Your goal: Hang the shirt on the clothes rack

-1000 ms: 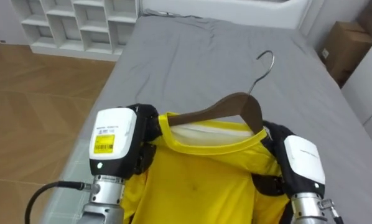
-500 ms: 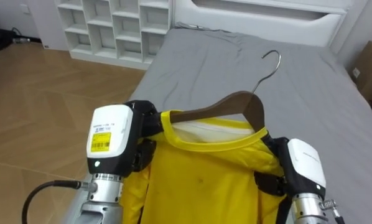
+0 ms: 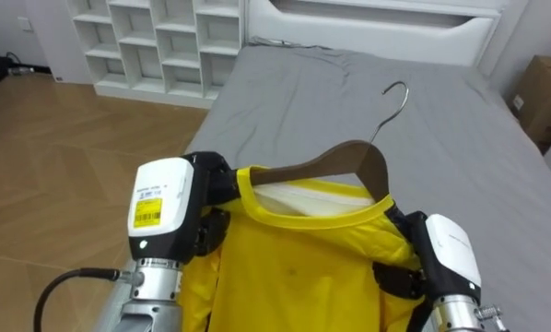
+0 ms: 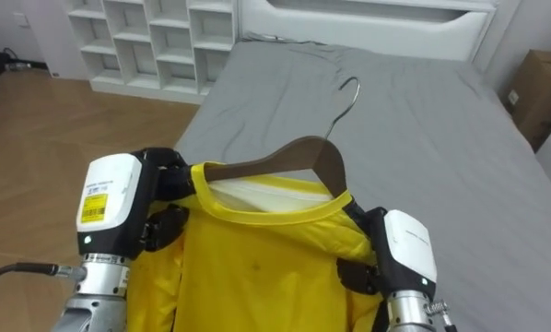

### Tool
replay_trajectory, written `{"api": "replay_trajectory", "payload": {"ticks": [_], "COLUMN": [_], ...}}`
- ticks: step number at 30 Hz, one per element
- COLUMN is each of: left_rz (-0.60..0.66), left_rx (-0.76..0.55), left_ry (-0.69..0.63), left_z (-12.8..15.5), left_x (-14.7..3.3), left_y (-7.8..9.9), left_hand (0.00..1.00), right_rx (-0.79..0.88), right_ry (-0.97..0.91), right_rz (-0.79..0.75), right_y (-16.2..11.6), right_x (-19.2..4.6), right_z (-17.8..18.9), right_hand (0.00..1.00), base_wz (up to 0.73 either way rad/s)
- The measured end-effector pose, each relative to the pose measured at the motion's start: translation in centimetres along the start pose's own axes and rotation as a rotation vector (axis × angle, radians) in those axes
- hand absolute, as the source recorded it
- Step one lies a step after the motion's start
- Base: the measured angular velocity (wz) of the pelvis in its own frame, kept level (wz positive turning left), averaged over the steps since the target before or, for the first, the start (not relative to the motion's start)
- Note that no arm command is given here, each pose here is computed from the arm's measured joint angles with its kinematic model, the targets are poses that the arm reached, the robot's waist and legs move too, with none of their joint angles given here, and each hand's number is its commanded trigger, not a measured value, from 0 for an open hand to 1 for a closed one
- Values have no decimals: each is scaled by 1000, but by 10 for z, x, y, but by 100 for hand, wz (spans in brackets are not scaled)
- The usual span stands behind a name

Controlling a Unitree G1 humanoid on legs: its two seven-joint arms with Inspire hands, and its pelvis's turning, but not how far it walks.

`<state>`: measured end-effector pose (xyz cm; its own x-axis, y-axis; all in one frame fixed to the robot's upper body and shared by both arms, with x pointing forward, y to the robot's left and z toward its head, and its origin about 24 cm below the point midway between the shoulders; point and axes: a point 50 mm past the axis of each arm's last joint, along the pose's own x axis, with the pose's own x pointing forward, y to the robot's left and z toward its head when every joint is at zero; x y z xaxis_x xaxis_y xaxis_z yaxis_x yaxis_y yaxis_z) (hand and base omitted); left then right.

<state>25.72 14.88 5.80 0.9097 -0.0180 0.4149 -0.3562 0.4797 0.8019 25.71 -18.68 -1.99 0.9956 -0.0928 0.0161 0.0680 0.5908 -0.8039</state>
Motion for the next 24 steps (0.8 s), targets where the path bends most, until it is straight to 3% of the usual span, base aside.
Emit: {"api": "replay_trajectory", "payload": {"ticks": [24], "left_rz": [-43], "left_rx": [-27], "left_ry": [33], "left_z": [-4], "left_x": [-4], "left_y": [-3], "left_hand": [0], "right_rx": [-8], "right_ry": [25], "right_rz": [46], "right_y": [4], "right_x": [-2], "right_z": [-3], "right_hand": [100], "base_wz": [0]}}
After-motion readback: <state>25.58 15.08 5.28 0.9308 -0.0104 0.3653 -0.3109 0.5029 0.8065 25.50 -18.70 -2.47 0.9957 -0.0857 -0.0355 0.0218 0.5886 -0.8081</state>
